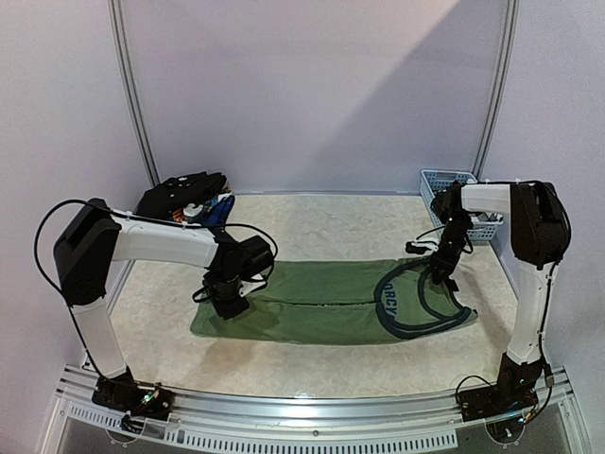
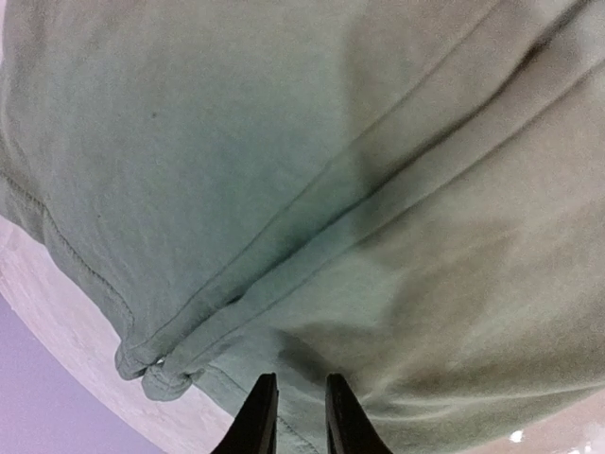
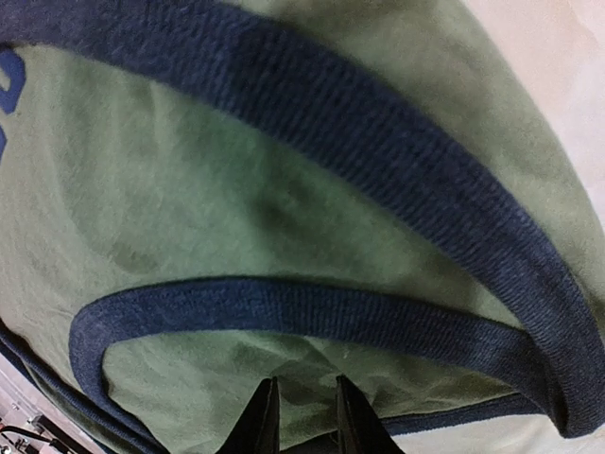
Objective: Fold and stack the mixed laundry pile
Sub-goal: Rotate the rectangle-folded tank top at the center of the board.
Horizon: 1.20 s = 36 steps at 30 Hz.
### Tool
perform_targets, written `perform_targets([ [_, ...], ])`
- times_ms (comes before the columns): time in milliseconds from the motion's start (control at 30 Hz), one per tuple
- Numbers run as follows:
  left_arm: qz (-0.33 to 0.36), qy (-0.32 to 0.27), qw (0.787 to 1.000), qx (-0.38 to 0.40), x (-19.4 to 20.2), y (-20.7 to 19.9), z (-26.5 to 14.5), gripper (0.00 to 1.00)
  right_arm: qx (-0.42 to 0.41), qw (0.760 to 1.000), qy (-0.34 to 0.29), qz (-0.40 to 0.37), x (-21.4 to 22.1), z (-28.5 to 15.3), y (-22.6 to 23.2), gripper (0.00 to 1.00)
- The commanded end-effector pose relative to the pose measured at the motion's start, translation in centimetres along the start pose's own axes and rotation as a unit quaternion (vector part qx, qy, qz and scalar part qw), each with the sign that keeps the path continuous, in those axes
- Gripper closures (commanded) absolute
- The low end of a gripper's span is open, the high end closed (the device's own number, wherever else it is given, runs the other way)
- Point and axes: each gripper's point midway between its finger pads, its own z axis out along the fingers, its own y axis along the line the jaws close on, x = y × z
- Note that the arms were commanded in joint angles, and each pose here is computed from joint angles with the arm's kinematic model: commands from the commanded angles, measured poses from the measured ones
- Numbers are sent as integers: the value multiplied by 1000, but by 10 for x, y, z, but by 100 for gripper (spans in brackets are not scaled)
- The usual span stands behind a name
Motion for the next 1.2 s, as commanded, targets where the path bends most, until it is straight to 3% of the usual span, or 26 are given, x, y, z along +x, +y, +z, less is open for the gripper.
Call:
perform_targets([
  [0,-47,2,999,-1,8,19,4,80,14,999,35,3,3,23,-11,79],
  [300,-23,57,997,56,26,4,23,81,25,999,28,7,-6,21,-18,79],
  [667,9,196,980,-10,70,16,23,85,60,998,36,3,-34,18,-53,79],
  [767,18,182,983,-25,60,19,13,86,60,998,33,3,-40,14,-54,78],
  [867,49,98,993,-51,28,22,-22,84,67,998,19,7,-42,-2,-53,74],
  [967,79,13,997,1,9,-4,-59,77,85,996,-13,13,-46,-34,-49,67],
  [1133,112,27,991,62,19,-41,-54,72,115,991,-66,25,-46,-82,-39,59],
  [1167,118,35,991,60,20,-44,-48,67,104,990,-87,26,-50,-89,-32,59],
])
